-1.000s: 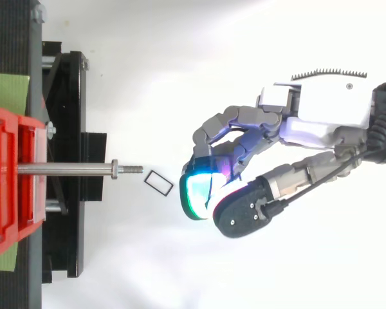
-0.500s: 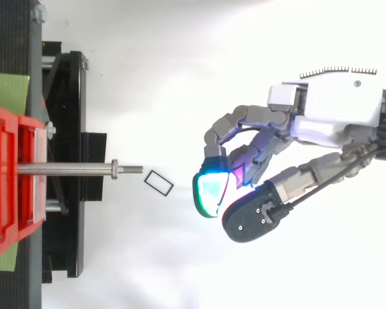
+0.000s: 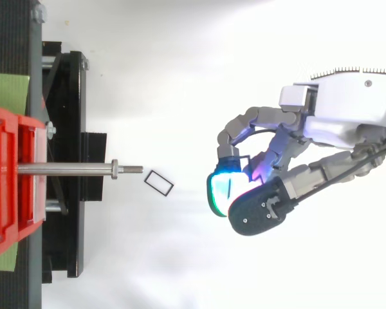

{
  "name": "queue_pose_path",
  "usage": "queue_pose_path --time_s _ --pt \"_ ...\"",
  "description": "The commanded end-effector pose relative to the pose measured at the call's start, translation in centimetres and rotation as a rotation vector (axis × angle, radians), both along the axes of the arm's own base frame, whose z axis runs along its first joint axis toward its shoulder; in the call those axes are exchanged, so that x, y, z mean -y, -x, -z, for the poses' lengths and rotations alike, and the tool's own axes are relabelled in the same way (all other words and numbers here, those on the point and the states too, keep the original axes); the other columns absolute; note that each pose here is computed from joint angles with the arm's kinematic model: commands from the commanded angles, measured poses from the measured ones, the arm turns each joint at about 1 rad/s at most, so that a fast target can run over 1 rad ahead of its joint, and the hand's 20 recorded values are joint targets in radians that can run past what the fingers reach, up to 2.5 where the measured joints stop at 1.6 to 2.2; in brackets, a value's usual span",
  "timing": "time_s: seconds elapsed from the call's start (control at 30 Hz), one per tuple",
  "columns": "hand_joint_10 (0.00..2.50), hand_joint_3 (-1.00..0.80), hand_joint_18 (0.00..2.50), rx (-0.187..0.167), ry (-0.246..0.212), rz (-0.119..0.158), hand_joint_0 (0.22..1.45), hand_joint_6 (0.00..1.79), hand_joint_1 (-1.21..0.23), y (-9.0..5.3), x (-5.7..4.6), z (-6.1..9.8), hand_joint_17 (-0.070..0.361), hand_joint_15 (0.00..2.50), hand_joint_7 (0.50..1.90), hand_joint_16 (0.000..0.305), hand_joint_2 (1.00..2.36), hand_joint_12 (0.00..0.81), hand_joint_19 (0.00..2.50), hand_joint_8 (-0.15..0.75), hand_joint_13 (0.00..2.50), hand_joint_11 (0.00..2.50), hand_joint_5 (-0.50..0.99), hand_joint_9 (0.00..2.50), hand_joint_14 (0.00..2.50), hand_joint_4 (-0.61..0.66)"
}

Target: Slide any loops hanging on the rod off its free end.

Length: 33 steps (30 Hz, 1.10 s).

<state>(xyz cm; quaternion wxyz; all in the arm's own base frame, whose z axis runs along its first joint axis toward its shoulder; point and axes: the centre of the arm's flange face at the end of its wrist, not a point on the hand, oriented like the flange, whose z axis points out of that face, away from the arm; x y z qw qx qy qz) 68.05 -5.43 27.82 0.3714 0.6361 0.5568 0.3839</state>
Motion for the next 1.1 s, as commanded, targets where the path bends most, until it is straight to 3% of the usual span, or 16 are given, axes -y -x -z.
queue_pose_path --time_s 0.0,0.1,0.3,0.5,0.73,0.93,1.07 --pt "0.01 -0.37 0.88 -0.029 -0.002 0.003 0.71 0.92 -0.82 0.1 0.0 -1.0 0.098 0.2 1.06 0.043 1.01 0.328 0.41 0.303 0.76 0.55 -0.17 1.07 0.01 -0.04" --pt "0.02 -0.46 0.88 -0.037 0.001 0.004 0.77 0.94 -0.84 0.1 -0.1 -1.7 0.097 0.19 1.08 0.043 1.0 0.329 0.4 0.304 0.76 0.57 -0.19 1.05 0.01 -0.06" --pt "0.02 -0.5 0.89 -0.012 0.0 0.002 0.77 0.94 -0.84 -0.5 -0.2 -2.9 0.096 0.2 1.02 0.042 1.0 0.324 0.4 0.301 0.79 0.57 -0.19 1.05 0.01 -0.03" --pt "0.01 -0.5 0.9 -0.009 0.0 0.002 0.66 0.91 -0.71 -0.6 -0.2 -3.0 0.096 0.22 1.09 0.043 1.0 0.327 0.44 0.316 0.84 0.59 -0.16 1.16 0.01 0.06" --pt "0.01 -0.44 0.9 -0.031 0.002 0.003 0.63 0.88 -0.57 -0.3 -0.2 -2.9 0.098 0.25 1.11 0.044 1.0 0.327 0.48 0.303 0.86 0.57 -0.14 1.22 0.01 0.01" --pt "0.01 -0.23 0.9 -0.048 0.001 0.004 0.63 0.9 -0.71 -0.1 0.1 -3.8 0.102 0.23 1.06 0.045 1.02 0.347 0.44 0.333 0.83 0.61 -0.16 1.13 0.01 0.09" --pt "0.02 -0.25 0.86 -0.073 0.006 0.003 0.67 0.92 -0.81 0.1 0.2 -4.8 0.1 0.24 1.05 0.044 1.01 0.344 0.42 0.325 0.79 0.61 -0.18 1.08 0.01 0.05"
